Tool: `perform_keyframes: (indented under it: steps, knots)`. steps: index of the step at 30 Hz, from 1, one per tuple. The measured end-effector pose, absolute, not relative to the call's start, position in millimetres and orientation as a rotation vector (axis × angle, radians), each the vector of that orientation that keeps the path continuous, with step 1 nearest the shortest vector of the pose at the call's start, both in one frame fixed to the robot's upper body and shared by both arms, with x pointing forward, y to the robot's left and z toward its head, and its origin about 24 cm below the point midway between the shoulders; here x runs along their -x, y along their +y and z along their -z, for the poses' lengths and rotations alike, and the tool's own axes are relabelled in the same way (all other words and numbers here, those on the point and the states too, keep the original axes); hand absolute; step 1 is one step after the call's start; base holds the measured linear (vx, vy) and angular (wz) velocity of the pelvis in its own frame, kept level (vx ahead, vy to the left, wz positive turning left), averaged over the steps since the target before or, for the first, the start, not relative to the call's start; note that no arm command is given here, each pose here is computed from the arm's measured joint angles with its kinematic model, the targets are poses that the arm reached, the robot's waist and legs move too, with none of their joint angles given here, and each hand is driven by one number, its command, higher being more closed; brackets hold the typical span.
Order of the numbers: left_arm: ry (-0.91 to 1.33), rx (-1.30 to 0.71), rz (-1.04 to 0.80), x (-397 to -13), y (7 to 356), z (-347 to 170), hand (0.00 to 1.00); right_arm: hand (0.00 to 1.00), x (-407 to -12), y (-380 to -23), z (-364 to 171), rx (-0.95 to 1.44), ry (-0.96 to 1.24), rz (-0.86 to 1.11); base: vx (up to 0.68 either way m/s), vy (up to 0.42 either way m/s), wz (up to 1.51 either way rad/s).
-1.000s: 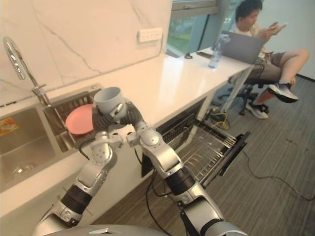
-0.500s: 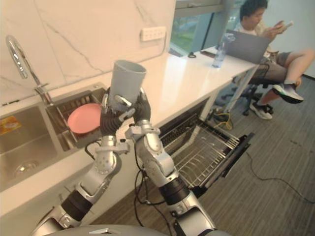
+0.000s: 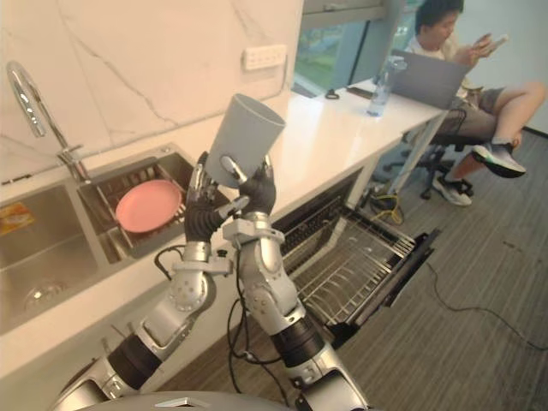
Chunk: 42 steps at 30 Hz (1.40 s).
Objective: Walk over to the sink, pick up the cup, carry it to the dishwasher, place the cup inside the dishwasher, then close the dishwasher door
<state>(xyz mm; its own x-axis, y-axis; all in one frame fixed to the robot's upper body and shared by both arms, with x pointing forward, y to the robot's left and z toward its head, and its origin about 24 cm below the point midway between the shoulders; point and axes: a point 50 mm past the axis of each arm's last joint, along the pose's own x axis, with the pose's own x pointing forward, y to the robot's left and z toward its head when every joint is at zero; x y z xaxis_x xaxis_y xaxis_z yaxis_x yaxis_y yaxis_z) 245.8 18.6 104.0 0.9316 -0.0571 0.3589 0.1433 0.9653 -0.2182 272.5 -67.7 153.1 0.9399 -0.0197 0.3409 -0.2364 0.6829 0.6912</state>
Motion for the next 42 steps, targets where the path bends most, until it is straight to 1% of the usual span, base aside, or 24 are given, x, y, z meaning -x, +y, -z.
perform_keyframes:
  steps: [3, 7, 12, 20, 23, 25, 27, 29, 31, 34, 37, 39, 41, 42]
  knots:
    - [-0.332, 0.216, 0.135, -244.1, 14.6, -97.7, 0.0, 1.0, -269.8, -73.4, -161.6, -0.892, -0.384, -0.12, 0.0, 0.001, -0.04]
    - [-0.242, 0.148, 0.254, -231.0, -0.8, -75.7, 0.0, 1.0, -261.9, -95.3, -184.8, -1.044, -0.569, -0.08, 0.0, 0.005, -0.08]
    - [-0.23, 0.126, 0.335, -223.1, -11.2, -71.7, 0.0, 1.0, -261.2, -118.6, -179.4, -1.085, -0.638, -0.017, -0.01, 0.008, -0.09]
    - [-0.21, 0.108, 0.358, -224.8, -11.7, -65.6, 0.0, 1.0, -251.3, -147.7, -162.2, -1.055, -0.681, 0.069, 0.0, 0.002, -0.1]
    - [-0.101, 0.159, 0.408, -222.7, -8.8, -48.5, 0.0, 1.0, -239.0, -175.2, -150.9, -0.998, -0.712, 0.186, 0.01, 0.008, -0.05]
    - [-0.014, 0.231, 0.438, -215.2, -5.8, -36.2, 0.0, 1.0, -229.1, -195.8, -143.7, -0.92, -0.729, 0.275, 0.02, 0.008, -0.1]
    - [0.098, 0.325, 0.496, -204.4, -5.7, -21.6, 0.0, 1.0, -212.0, -224.7, -138.4, -0.828, -0.772, 0.406, 0.03, 0.016, -0.1]
    - [0.156, 0.373, 0.545, -197.5, -8.9, -15.5, 0.0, 1.0, -201.8, -241.8, -135.5, -0.767, -0.792, 0.491, 0.02, 0.01, -0.07]
    - [0.266, 0.441, 0.633, -187.3, -17.1, -4.1, 0.0, 1.0, -184.9, -265.4, -131.7, -0.683, -0.813, 0.629, 0.02, 0.009, -0.13]
    - [0.376, 0.441, 0.694, -175.1, -20.1, 15.1, 0.0, 1.0, -169.3, -284.2, -128.5, -0.596, -0.806, 0.725, 0.03, -0.004, -0.31]
    - [0.449, 0.438, 0.674, -168.3, -15.7, 29.0, 0.0, 1.0, -168.1, -289.2, -123.2, -0.565, -0.756, 0.747, 0.01, 0.012, -0.55]
    - [0.479, 0.431, 0.663, -165.8, -12.3, 34.4, 0.0, 1.0, -173.7, -286.6, -107.6, -0.556, -0.657, 0.717, -0.02, 0.001, -0.36]
    - [0.503, 0.379, 0.663, -161.4, -7.1, 42.1, 0.0, 1.0, -174.1, -291.3, -74.7, -0.55, -0.503, 0.75, -0.01, -0.006, 0.19]
    - [0.516, 0.36, 0.658, -159.9, -5.3, 45.5, 0.0, 1.0, -174.2, -292.3, -67.9, -0.553, -0.473, 0.757, 0.0, -0.026, 0.38]
